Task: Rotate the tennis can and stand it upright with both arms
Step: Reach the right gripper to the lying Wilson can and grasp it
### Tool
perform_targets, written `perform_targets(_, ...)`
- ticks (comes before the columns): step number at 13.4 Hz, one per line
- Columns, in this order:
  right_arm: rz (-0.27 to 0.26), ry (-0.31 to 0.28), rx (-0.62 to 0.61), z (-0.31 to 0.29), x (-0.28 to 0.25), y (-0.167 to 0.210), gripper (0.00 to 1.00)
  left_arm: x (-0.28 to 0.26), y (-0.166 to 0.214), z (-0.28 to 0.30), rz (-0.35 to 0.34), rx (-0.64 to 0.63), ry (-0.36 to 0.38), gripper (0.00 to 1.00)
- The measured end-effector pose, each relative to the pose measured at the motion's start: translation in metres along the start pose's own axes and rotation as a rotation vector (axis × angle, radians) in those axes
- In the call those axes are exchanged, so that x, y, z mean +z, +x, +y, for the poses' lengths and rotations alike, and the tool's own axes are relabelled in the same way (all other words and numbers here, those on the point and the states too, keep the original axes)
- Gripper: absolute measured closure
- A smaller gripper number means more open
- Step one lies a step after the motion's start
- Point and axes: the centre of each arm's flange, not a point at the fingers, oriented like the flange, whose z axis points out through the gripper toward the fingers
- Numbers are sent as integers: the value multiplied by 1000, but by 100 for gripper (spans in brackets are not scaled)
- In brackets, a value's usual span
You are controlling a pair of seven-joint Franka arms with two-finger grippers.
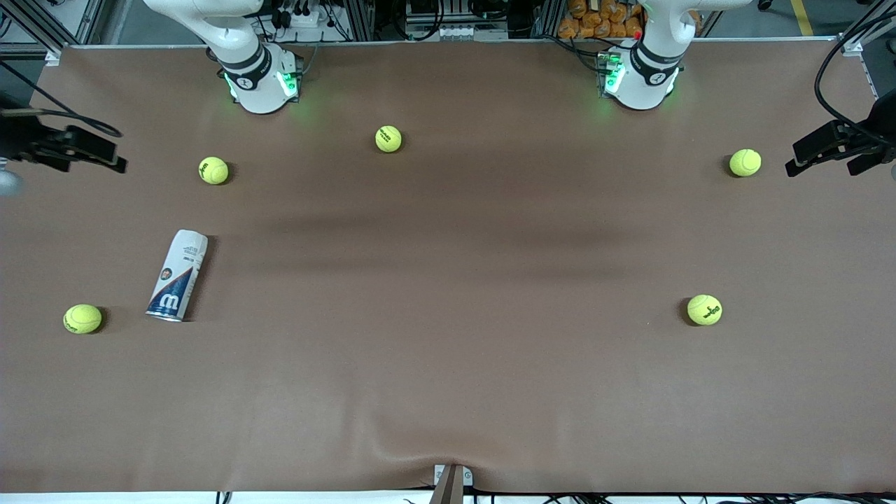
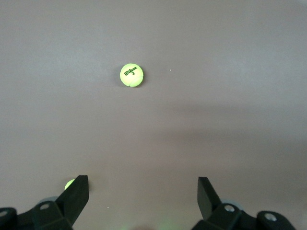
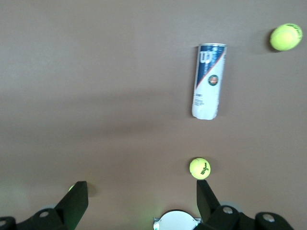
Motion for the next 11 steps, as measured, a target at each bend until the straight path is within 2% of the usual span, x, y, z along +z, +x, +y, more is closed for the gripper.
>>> perform_targets(3,-37,-7,-27,-16,19,12,0,0,0,0,-1,0,0,0)
perform_targets(4,-66,-10,-34,-20,29,15,0,1,0,0,-1,0,0,0)
perform_targets(7,-209,-31,-69,-42,69,21,0,1,0,0,-3,0,0,0)
perform_targets(9,-287,-44,-56,-43,112,39,0,2,1,0,-4,0,0,0)
perform_targets(10,-295,-46,-30,-32,139,59,0,2,1,0,-5,0,0,0)
perform_targets(11,-278,-40,7,-12,168,84,0,3,1,0,-7,0,0,0)
